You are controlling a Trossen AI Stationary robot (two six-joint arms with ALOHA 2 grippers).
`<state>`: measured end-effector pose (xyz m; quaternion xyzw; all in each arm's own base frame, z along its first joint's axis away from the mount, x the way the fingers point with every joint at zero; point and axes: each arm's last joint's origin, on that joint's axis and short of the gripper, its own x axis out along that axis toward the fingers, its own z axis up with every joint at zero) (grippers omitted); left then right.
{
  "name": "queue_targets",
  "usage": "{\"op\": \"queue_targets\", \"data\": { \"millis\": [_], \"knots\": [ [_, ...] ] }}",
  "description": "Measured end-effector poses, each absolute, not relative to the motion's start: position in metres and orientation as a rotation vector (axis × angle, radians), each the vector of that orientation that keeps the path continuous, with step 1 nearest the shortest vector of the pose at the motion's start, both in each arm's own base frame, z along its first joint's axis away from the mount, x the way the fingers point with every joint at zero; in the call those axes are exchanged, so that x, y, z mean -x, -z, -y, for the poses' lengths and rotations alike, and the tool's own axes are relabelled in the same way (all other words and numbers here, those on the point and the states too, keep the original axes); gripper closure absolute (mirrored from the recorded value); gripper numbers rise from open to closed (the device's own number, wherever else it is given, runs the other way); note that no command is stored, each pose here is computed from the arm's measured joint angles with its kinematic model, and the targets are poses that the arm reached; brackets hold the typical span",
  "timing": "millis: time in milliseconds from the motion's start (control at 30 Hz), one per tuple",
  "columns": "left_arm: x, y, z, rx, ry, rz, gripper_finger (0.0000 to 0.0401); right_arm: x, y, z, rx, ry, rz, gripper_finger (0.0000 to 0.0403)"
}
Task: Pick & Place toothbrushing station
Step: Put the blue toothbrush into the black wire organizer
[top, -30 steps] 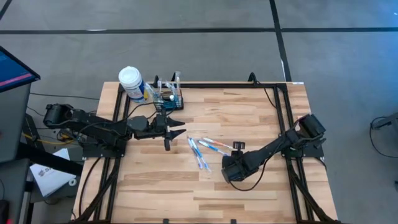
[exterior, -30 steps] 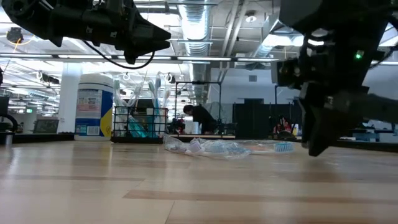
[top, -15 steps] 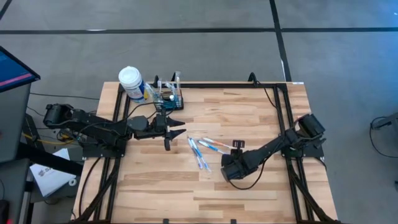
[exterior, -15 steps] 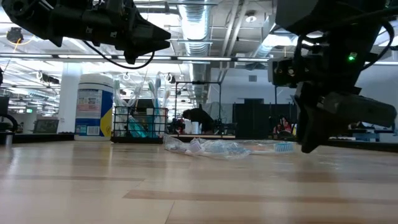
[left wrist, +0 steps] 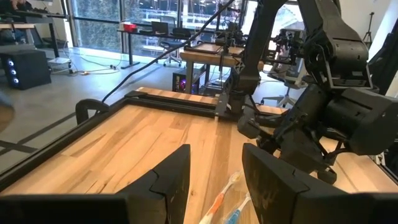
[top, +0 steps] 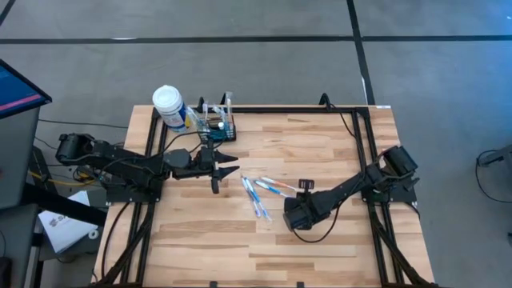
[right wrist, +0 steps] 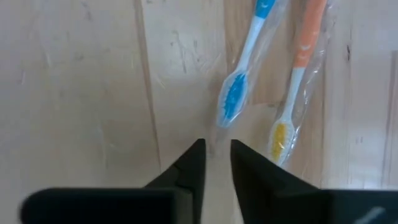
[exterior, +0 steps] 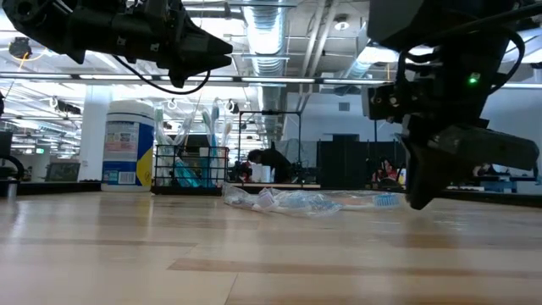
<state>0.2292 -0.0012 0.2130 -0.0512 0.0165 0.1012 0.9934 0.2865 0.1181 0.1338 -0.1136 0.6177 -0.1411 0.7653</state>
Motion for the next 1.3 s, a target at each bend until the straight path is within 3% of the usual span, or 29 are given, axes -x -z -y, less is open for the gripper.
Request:
{"op": "queue_targets", "data": {
  "millis": [133, 700, 1300],
  "knots": [
    [-0.229, -0.213, 0.001, 0.103, -0.203, -0.033, 0.0261, -0.287, -0.134, -0.118, 0.260, 0.295, -1.344, 0.0394],
    [-0.229, -0.213, 0.002, 0.103, -0.188, -0.034, 0.0261, -0.284, -0.152, -0.117, 0.281, 0.250, -1.329, 0.0403],
    [-0.229, -0.225, 0.033, -0.014, -0.036, 0.042, 0.0271, -0.289, -0.234, -0.114, 0.221, 0.143, -1.103, 0.0403]
  ]
}}
